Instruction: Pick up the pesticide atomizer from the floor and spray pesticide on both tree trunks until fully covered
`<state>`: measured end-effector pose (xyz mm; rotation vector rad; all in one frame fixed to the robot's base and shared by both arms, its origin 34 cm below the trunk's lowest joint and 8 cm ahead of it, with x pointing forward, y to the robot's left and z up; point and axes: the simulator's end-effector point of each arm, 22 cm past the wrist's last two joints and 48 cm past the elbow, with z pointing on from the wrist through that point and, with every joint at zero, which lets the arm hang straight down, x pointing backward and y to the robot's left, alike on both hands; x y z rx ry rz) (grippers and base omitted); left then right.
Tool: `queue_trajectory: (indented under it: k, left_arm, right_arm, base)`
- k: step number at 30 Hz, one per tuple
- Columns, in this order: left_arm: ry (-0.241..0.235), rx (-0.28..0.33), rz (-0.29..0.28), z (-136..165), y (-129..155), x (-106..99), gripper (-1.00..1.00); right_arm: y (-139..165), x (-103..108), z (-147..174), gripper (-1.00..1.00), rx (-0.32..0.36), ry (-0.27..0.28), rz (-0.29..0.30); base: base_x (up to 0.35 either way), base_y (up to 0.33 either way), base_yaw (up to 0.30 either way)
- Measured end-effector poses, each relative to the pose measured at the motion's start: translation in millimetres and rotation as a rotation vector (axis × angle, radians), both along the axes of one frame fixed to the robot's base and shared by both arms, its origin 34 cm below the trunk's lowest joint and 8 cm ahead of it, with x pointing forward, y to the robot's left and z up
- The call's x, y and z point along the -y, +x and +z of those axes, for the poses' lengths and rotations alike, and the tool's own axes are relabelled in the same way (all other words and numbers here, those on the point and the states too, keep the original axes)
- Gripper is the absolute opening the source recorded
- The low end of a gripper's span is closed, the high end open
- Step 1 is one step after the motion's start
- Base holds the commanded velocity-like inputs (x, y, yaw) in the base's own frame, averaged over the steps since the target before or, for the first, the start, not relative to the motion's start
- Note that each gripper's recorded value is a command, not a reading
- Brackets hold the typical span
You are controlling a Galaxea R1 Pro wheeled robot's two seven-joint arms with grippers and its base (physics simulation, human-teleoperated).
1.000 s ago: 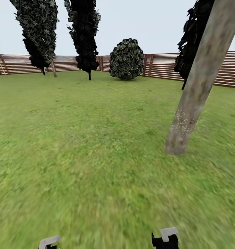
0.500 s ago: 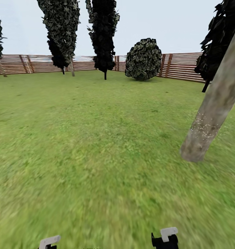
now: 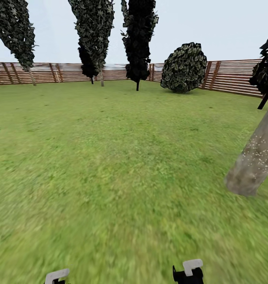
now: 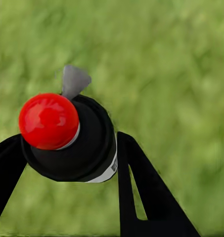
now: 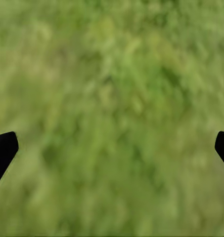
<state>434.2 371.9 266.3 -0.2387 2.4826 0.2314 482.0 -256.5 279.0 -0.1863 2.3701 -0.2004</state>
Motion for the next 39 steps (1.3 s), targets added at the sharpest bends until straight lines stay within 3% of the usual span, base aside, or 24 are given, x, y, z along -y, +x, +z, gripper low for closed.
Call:
queue_trajectory:
  k: [39]
  left_arm:
    - [0.0,0.002,0.005,0.5,0.0,-1.9,-1.0]
  right_arm:
    - [-0.2,-0.1,0.0,1.0,0.0,0.0,0.001]
  base:
    - [0.051,0.294,0.281]
